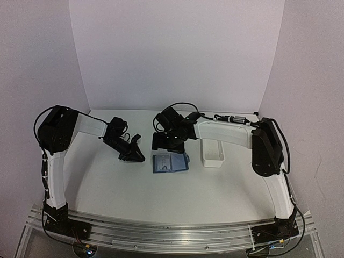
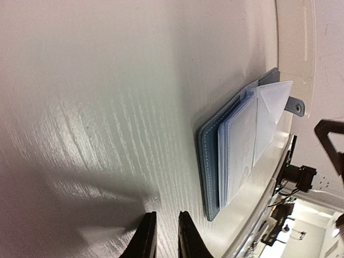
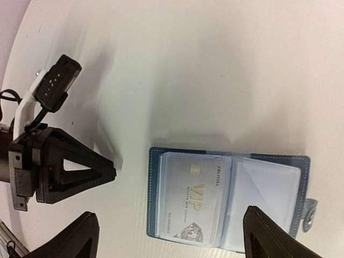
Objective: Put the credit cards into the card holder
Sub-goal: Pick up the credit card from the storage box.
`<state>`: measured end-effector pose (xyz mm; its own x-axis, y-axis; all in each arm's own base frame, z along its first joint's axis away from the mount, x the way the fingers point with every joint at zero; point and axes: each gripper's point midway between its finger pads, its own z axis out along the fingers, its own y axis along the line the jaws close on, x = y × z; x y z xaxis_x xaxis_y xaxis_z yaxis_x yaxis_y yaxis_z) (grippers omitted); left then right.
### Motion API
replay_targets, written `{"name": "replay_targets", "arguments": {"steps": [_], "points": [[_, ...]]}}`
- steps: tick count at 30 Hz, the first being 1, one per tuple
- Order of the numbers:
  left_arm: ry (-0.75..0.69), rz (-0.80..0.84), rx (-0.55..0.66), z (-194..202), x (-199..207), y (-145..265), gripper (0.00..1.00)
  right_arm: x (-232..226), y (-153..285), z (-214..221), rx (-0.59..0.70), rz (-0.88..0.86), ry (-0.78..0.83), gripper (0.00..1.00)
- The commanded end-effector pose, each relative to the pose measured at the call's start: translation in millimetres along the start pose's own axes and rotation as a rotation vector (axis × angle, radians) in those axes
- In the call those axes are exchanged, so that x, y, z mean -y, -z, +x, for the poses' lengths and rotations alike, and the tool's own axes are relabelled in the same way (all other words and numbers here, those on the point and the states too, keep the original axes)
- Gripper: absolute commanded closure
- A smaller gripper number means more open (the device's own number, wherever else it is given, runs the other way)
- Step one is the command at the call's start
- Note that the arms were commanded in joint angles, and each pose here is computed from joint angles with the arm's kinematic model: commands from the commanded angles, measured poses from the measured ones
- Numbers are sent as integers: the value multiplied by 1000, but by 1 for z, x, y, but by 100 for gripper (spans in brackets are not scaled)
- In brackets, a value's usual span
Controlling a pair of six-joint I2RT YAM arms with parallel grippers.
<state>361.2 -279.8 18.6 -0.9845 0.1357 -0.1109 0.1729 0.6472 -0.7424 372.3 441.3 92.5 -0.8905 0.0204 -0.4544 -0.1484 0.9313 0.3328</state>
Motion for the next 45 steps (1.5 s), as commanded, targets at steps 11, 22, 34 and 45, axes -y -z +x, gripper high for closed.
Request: {"name": "replay_targets", "arguments": {"steps": [11,22,34,45], "points": [[-730,70,71,-29,74,37,23,112,122,-195,333,93,440,2],[-985,84,254,-63,100,47,0,200,77,-171,213,264,1629,2],[-1042,-17,339,-97,77,30,0,226,25,-191,153,427,1753,2],[-963,-7,339,-96,51,23,0,229,-12,-201,143,491,1795,2]]}}
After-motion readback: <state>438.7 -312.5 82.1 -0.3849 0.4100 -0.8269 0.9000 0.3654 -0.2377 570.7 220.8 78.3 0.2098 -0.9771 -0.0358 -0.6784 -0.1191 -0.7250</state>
